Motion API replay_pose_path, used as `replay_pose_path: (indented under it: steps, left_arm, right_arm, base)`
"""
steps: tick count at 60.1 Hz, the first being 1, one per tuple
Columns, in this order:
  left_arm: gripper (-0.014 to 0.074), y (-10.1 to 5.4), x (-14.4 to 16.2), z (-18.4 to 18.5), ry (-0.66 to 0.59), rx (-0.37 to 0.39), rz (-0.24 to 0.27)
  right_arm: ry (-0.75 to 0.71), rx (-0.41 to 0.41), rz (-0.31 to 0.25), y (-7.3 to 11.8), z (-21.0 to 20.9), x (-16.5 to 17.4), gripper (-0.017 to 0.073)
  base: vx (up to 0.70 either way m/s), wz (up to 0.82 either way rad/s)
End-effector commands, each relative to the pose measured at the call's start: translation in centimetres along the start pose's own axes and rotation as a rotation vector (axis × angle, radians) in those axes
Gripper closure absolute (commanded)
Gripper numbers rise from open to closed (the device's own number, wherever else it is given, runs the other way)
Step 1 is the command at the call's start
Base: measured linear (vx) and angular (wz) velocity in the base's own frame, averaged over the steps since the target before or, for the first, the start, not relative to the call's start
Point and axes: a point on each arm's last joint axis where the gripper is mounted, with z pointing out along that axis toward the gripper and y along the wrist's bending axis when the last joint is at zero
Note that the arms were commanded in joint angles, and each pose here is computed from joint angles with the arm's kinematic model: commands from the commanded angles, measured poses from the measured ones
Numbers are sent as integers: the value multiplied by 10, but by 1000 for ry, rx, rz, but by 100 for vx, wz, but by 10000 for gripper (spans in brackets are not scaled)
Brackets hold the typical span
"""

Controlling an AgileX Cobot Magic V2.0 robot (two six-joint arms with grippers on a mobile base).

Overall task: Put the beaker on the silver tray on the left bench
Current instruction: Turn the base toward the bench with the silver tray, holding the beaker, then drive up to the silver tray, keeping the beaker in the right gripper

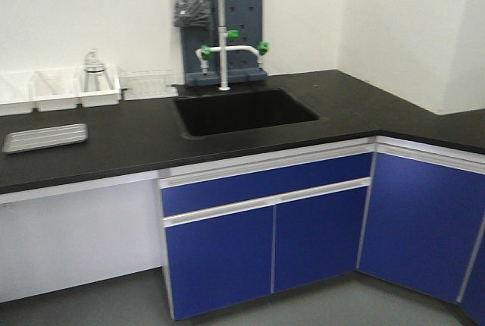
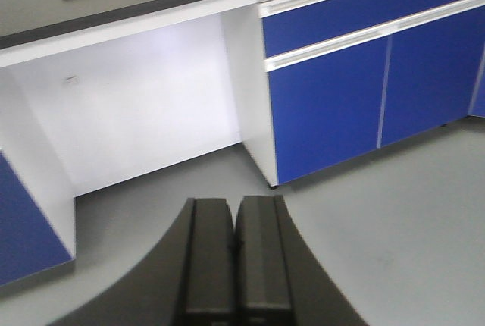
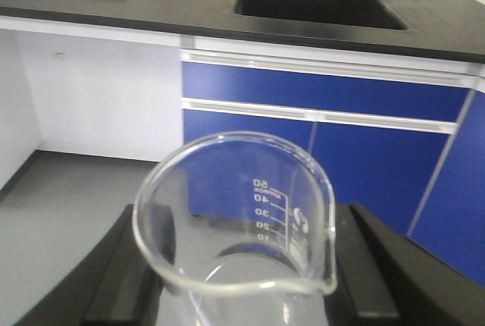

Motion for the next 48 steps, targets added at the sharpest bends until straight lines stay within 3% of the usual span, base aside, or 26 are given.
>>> replay_pose_path:
  steps: [1, 48]
  left_arm:
    - [592, -1, -1, 2, -62, 7, -2]
    - [592, -1, -1, 2, -62, 7, -2]
  right_arm:
    - [-75, -34, -6, 3, -1, -15, 571]
    - [-76, -35, -6, 3, -1, -15, 571]
  base:
    - [-4, 40]
    - [13, 53]
